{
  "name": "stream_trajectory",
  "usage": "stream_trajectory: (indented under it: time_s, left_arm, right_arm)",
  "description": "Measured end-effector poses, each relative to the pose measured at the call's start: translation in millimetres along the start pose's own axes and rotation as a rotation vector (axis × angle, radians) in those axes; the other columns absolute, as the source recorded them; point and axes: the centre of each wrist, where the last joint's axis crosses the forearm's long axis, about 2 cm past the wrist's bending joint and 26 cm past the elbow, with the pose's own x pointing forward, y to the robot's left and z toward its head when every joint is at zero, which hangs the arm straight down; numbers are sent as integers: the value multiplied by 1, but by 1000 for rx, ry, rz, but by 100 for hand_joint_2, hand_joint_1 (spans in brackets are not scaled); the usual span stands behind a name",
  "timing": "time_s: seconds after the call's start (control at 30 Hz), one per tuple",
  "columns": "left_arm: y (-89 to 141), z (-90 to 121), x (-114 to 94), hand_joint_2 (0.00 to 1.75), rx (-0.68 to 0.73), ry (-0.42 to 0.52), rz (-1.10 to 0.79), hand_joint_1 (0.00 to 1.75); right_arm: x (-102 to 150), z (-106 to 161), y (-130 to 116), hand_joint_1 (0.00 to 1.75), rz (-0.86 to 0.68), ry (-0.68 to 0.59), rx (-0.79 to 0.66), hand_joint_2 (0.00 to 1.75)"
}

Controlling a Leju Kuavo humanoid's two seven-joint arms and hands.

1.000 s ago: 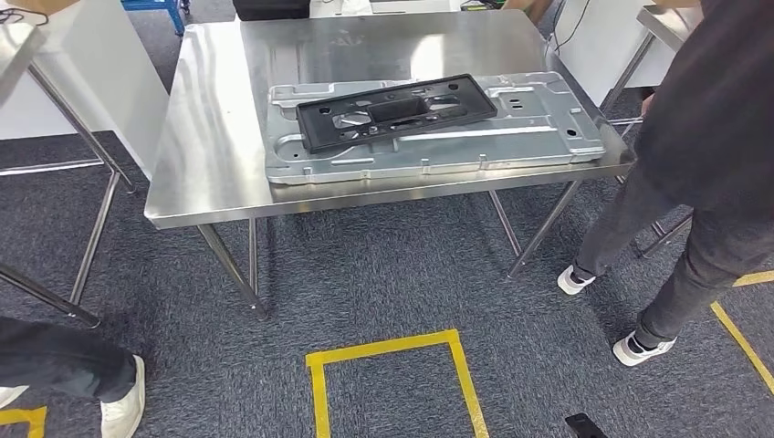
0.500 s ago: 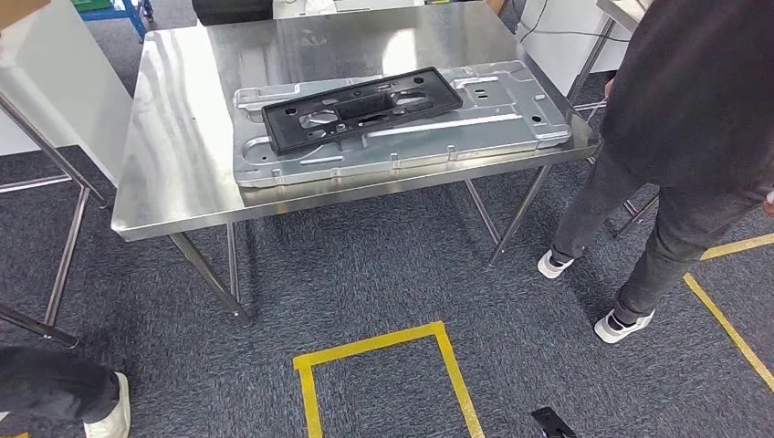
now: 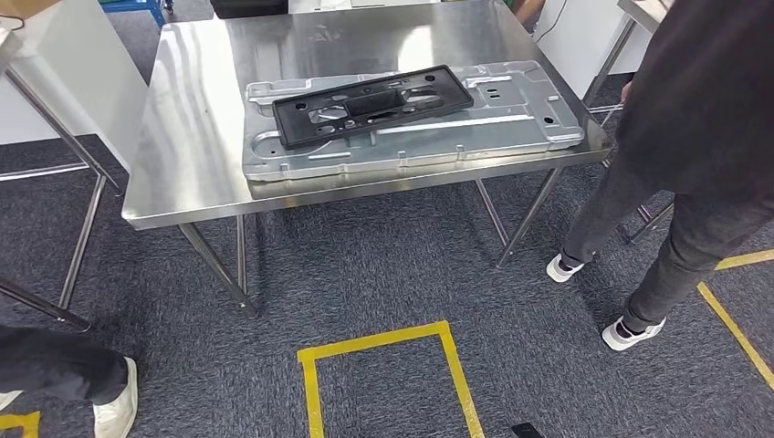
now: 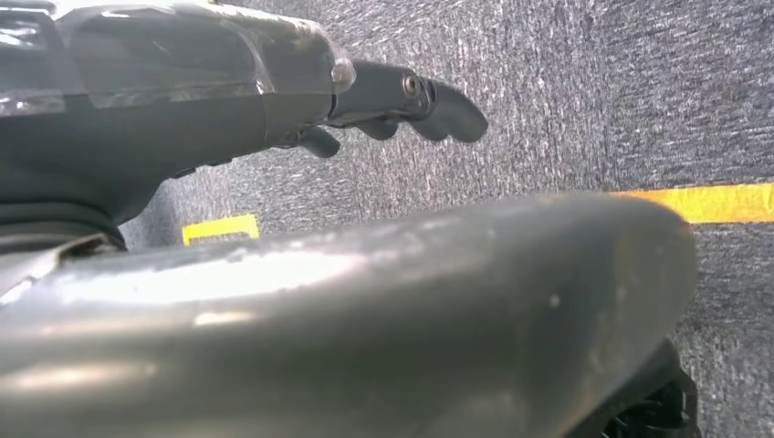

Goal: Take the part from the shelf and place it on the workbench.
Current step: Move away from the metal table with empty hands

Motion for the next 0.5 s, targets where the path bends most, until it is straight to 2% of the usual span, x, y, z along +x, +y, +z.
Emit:
stream_trajectory:
  time_s: [0.5]
  left_arm:
    - [4,-1,1,0,7,0,-4,0]
  right_arm:
    - [1,1,16,0,7,-40,15,0]
